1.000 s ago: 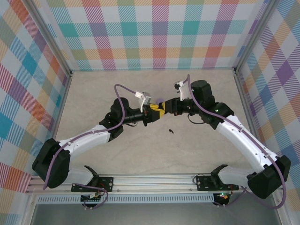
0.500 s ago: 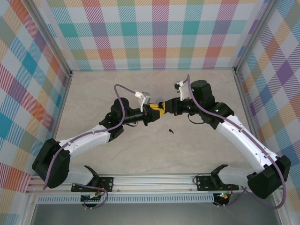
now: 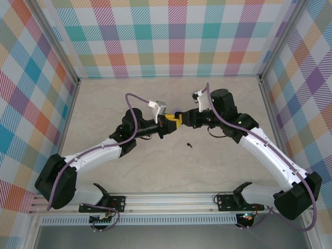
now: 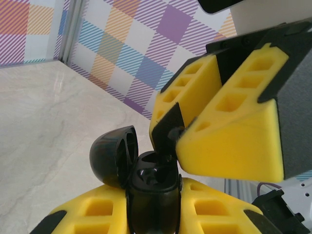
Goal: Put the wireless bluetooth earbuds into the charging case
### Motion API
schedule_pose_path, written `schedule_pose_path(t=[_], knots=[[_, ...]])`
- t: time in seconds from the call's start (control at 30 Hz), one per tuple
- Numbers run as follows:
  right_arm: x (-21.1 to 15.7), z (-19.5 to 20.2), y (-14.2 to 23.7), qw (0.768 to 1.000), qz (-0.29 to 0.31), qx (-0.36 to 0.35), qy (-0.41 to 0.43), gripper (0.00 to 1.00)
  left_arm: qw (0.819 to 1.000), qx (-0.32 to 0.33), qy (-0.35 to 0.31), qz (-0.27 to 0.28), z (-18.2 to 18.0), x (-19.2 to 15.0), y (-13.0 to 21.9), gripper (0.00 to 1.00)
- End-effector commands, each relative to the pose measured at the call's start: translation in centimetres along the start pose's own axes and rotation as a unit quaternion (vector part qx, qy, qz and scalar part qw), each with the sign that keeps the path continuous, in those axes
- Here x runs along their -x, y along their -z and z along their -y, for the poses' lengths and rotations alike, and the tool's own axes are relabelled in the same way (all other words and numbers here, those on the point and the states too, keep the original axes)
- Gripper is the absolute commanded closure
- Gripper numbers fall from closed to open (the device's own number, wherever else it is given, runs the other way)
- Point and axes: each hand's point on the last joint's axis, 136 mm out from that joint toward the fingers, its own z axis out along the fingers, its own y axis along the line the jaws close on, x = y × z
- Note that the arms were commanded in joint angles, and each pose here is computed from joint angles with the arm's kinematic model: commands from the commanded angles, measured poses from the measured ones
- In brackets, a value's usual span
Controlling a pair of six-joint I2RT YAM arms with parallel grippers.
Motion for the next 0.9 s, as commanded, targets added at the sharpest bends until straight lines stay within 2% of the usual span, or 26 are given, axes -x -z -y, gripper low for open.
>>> schedule_pose_path(t=[0.0,0.4,0.87], knots=[[-0.5,-1.0,0.0,1.000,-0.019,0.018,0.005,0.70,0.999,-0.019,-0.025,0.039,1.9,2.8,0.4,0.94],[-0.2,-0.7,0.4,1.000,-0.013,0.002,0.006,0.56,0.999,-0.020,-0.028,0.033,1.9,2.6,0.4,0.94],[0.4,0.9,1.7,0.998,0.013,-0.060,0.003,0.51,0.999,-0.009,-0.038,0.030,1.8,2.5,0.7,0.94]])
